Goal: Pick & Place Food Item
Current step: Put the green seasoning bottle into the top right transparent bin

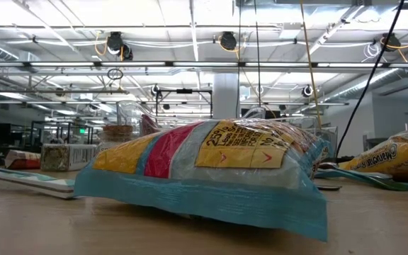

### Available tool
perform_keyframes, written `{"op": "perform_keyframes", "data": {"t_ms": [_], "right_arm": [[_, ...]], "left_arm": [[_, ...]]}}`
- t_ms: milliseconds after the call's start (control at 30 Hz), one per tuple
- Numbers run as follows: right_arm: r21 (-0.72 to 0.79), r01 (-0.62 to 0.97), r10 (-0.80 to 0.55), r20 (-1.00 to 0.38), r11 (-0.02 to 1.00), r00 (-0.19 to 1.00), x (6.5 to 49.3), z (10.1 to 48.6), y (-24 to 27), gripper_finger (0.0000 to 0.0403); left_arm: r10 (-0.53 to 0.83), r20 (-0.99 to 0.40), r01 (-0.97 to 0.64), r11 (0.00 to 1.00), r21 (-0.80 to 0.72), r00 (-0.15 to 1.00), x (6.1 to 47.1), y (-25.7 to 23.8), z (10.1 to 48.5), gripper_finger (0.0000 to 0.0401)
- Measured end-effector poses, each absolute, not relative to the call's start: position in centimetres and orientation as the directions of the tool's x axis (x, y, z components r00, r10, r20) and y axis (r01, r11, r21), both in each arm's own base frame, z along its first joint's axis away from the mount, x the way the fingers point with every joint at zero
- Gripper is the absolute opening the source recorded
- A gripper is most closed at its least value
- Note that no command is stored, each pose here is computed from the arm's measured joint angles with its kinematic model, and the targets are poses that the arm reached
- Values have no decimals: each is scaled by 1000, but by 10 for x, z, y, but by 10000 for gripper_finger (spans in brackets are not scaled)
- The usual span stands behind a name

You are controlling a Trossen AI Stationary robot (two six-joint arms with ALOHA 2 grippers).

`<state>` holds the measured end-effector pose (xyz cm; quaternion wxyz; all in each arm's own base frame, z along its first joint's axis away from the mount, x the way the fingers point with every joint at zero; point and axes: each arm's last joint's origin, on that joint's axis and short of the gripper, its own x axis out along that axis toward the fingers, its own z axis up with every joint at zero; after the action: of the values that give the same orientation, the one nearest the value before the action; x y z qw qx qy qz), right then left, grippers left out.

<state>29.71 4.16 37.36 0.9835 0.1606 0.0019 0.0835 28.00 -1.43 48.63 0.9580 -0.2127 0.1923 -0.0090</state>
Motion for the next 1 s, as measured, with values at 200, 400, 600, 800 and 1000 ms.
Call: {"op": "perform_keyframes", "data": {"t_ms": [200, 400, 600, 800, 1000], "right_arm": [[275, -157, 139, 84, 949, 987, 287, 386, 40, 188], [265, -148, 113, 141, 953, 984, 286, 391, 39, 188], [245, -93, 54, 162, 965, 985, 286, 394, 38, 188], [240, -78, 27, 209, 968, 978, 284, 399, 34, 188], [234, -77, 18, 244, 969, 969, 281, 404, 32, 188]], "left_arm": [[-56, -291, -60, 924, -376, 955, 275, -13, 496, 279], [-41, -264, -60, 929, -364, 964, 284, -13, 496, 279], [-33, -229, -47, 941, -335, 973, 286, -13, 499, 266], [-32, -173, -24, 950, -311, 984, 288, -13, 504, 257], [-25, -152, -21, 955, -297, 988, 288, -12, 506, 264]]}}
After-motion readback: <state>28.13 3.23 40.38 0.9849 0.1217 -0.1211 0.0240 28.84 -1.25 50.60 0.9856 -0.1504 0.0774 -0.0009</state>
